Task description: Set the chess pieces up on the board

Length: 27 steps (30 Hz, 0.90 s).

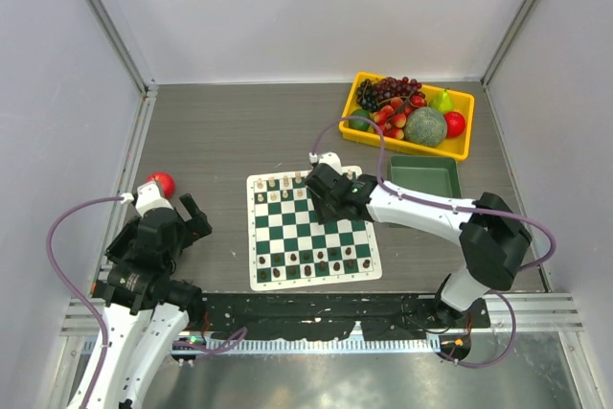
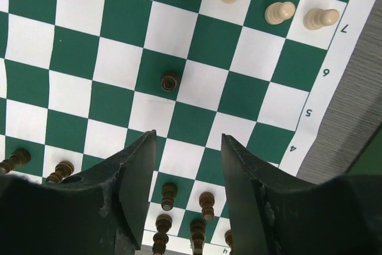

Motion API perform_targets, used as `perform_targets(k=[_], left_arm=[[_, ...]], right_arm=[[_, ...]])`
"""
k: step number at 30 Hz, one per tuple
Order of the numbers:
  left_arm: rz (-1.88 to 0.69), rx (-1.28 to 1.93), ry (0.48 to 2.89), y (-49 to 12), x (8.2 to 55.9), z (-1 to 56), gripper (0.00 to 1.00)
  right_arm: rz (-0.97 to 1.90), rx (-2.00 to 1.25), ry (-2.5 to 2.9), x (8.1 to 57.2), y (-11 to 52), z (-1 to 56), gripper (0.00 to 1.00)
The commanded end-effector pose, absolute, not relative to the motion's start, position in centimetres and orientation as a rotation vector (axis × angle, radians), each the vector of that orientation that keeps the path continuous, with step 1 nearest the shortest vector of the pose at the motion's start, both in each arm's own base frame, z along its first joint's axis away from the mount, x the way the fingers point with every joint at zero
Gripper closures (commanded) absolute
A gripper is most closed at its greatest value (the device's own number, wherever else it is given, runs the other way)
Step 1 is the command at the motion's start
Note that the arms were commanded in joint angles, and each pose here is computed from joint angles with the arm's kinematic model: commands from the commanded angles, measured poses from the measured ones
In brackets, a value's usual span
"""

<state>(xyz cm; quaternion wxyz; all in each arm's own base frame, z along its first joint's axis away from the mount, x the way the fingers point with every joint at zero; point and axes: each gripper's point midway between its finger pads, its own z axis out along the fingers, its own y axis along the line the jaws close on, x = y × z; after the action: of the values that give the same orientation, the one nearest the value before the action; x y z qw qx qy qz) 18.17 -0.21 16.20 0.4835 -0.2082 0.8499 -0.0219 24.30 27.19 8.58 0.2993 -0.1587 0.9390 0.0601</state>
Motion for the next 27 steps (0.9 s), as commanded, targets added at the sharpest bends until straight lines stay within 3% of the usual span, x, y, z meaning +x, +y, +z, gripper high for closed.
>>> perform_targets(k=[1, 12, 17, 27], left_arm=[[-0.059, -0.508, 2.048, -0.2, 18.6, 16.5, 0.01], [-0.061, -0.505, 2.054, -0.3, 18.6, 16.5, 0.01], [-0.058, -0.509, 2.051, -0.2, 18.6, 16.5, 0.01], [-0.060, -0.508, 2.047, -0.2, 18.6, 16.6, 0.01]], right_arm=[[0.222, -0.432, 2.461, 25.4, 29.1, 9.7, 0.47], [0.229, -0.463, 2.483, 26.3, 30.4, 8.3, 0.46], [0.237, -0.432, 2.473, 27.3, 30.7, 8.3, 0.56], [0.296, -0.423, 2.509, 27.9, 31.2, 7.0, 0.60]])
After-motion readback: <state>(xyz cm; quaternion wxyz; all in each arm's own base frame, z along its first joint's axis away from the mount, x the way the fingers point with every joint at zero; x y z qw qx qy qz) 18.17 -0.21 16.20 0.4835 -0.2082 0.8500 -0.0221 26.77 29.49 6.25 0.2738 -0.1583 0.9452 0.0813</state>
